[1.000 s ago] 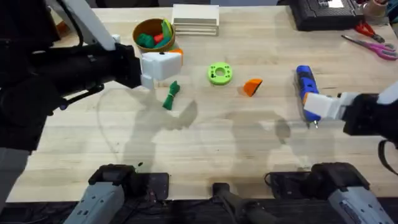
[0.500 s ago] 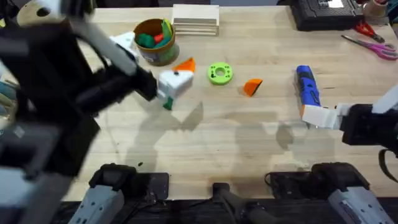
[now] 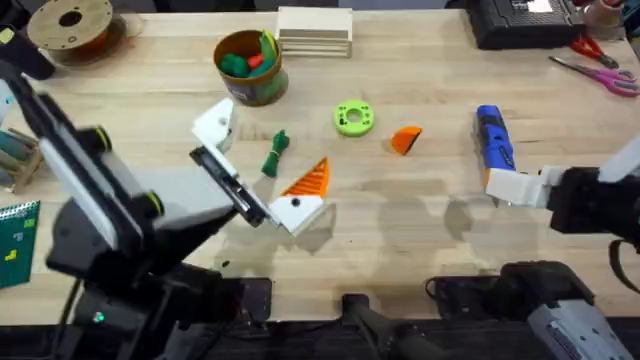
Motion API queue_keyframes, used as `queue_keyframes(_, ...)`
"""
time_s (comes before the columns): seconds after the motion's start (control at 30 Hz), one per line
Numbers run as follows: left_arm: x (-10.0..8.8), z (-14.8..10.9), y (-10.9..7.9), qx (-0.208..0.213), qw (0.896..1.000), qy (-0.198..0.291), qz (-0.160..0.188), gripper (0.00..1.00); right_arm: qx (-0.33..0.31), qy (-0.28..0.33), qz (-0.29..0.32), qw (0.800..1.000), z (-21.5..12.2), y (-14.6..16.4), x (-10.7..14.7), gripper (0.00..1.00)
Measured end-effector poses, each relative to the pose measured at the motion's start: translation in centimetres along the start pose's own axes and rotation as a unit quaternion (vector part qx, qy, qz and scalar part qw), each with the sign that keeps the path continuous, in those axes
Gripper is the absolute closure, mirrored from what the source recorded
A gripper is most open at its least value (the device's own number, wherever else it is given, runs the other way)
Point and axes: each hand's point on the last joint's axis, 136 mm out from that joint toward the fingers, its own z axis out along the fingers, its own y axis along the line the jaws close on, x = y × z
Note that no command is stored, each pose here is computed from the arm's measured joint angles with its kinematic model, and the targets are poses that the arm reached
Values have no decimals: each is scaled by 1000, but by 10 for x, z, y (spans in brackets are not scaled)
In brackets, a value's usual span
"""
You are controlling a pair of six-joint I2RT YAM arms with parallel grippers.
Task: Pick up the gripper from the table and insert it into the empty holder that is missing its gripper. Then pick up a screw, insert it into the mounting hole, and use the screwdriver to tighten it. Finally, clean up the table by picking up the vegetable and placing it into the bucket.
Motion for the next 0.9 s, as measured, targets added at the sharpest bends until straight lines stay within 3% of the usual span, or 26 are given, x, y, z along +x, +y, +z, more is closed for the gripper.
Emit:
queue_keyframes(0.17,10,-4,-5,-1,1000,-27,9,14,0,0,0,1000,0,0,0,194)
queue_keyframes(0.4,51,3,-16,26,999,11,-28,14,0,0,0,1000,0,0,0,193)
queue_keyframes(0.9,52,3,-22,39,999,13,-31,13,0,0,0,1000,0,0,0,193)
